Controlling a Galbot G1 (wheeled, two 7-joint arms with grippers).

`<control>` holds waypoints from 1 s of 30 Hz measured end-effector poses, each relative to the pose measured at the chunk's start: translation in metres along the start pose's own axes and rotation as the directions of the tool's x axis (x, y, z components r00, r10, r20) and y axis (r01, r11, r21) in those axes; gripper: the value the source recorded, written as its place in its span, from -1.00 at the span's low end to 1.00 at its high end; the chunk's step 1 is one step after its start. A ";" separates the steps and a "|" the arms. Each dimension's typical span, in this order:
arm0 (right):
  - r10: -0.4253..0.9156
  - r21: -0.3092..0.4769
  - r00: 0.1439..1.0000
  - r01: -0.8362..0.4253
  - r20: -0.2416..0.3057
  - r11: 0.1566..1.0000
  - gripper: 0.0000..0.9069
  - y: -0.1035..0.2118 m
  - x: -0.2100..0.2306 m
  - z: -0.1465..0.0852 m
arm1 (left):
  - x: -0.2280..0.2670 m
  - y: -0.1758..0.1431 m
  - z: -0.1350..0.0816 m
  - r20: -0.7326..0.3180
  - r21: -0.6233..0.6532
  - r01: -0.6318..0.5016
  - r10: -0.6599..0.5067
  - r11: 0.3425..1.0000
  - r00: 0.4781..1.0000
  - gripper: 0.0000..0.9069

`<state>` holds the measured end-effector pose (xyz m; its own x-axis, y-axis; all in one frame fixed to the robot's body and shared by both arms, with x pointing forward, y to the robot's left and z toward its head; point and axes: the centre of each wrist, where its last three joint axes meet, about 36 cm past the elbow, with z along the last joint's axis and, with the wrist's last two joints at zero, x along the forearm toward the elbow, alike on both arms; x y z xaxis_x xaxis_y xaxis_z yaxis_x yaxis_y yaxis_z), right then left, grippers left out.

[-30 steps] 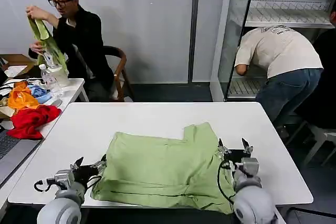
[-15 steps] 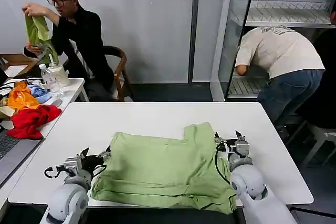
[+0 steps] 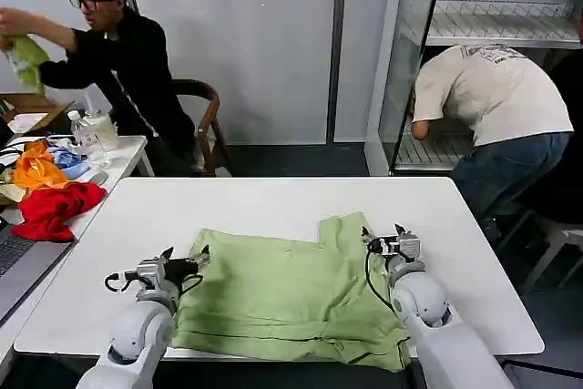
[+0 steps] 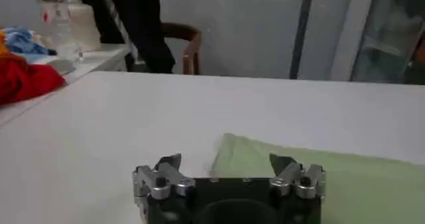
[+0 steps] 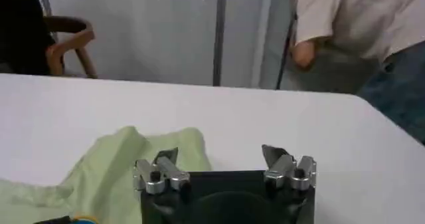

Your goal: Fold and organize the clothes.

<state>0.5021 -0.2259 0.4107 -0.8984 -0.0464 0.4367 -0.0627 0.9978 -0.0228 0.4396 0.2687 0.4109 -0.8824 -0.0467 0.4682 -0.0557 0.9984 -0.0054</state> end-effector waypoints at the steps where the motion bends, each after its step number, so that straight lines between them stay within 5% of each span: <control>1: -0.006 -0.004 1.000 0.006 -0.004 1.000 1.00 0.000 -0.002 0.000 | -0.003 -0.001 0.000 -0.001 -0.001 -0.002 0.002 1.000 1.000 1.00; 30: -0.078 0.024 0.996 0.079 -0.037 0.997 1.00 0.006 -0.038 0.013 | -0.045 -0.002 -0.005 -0.033 -0.022 0.000 -0.001 1.000 0.999 1.00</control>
<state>0.5306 -0.2190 0.3823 -0.8739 -0.1228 0.4703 -0.1443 0.9895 -0.0099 0.4819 0.2688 0.3941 -0.8666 -0.0468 0.4969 -0.0459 0.9988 0.0141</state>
